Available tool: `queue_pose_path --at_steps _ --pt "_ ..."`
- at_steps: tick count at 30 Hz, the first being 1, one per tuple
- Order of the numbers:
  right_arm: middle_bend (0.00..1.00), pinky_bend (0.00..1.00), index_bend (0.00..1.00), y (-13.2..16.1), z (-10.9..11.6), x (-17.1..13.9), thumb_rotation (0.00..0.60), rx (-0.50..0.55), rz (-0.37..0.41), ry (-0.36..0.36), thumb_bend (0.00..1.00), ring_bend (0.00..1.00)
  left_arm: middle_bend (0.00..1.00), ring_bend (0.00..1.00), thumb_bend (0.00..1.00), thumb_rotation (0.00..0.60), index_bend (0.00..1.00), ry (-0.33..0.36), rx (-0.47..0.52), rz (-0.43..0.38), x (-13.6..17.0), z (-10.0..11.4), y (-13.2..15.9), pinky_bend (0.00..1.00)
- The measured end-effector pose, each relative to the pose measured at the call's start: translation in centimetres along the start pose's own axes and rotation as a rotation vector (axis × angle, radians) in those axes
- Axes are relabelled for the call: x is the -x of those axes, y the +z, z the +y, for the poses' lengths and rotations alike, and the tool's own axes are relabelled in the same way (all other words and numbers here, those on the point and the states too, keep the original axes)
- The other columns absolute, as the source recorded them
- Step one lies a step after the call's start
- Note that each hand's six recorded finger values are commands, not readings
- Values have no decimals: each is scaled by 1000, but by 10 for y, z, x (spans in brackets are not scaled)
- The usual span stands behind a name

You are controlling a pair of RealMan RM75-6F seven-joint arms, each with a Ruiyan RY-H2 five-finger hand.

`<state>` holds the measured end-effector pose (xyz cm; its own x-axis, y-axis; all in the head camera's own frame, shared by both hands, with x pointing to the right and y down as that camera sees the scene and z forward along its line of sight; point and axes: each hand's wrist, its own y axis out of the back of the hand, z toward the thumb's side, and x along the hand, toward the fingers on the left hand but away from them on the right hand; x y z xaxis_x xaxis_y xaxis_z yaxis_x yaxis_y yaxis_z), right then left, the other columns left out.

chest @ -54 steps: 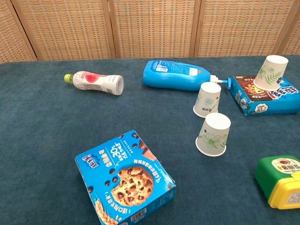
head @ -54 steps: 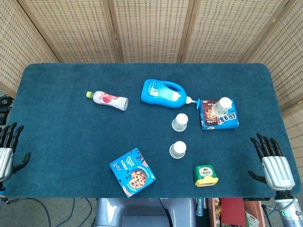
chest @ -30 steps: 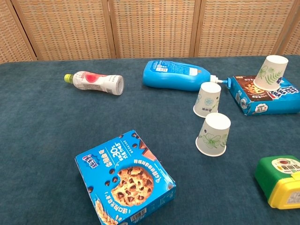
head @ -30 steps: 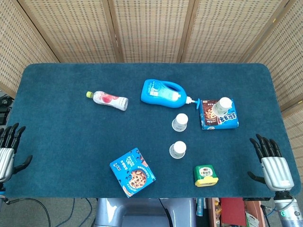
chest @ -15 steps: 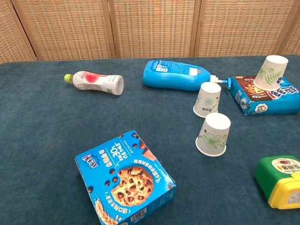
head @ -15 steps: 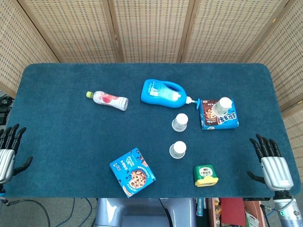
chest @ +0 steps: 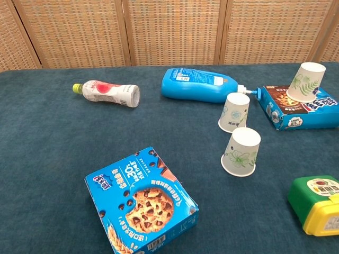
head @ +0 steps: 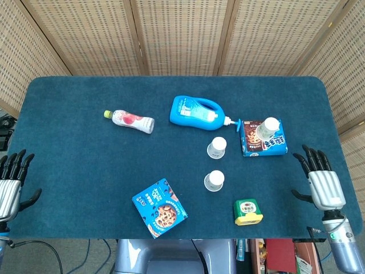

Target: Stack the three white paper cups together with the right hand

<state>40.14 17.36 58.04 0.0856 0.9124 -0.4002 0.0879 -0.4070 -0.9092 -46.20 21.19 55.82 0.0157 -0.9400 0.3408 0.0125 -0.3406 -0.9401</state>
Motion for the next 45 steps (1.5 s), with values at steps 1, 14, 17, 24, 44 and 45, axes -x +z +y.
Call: queue_pose_path --at_steps 1,14,17,24,44,45 --pt "77 41 191 2 0 9 600 -1 5 11 124 0 0 0 293 600 0 3 -1 0 0 0 0 0" --pt "77 63 218 33 3 114 600 -79 31 109 125 0 0 0 293 600 0 -13 -5 13 -6 -7 -4 0" --pt "77 63 218 37 2 134 600 -104 24 124 125 0 0 0 293 600 0 -15 -5 12 -6 -8 -4 0" --pt "77 64 219 42 0 166 600 -141 -2 149 125 0 0 0 293 600 0 -23 -9 13 -7 -11 -5 0" --pt "99 88 292 22 -14 198 600 -239 -94 227 125 0 0 0 293 600 0 -32 -9 -8 -7 -14 1 0" --pt "101 88 294 23 -15 199 600 -239 -93 227 126 0 0 0 293 600 0 -31 -9 -10 -7 -14 2 0"
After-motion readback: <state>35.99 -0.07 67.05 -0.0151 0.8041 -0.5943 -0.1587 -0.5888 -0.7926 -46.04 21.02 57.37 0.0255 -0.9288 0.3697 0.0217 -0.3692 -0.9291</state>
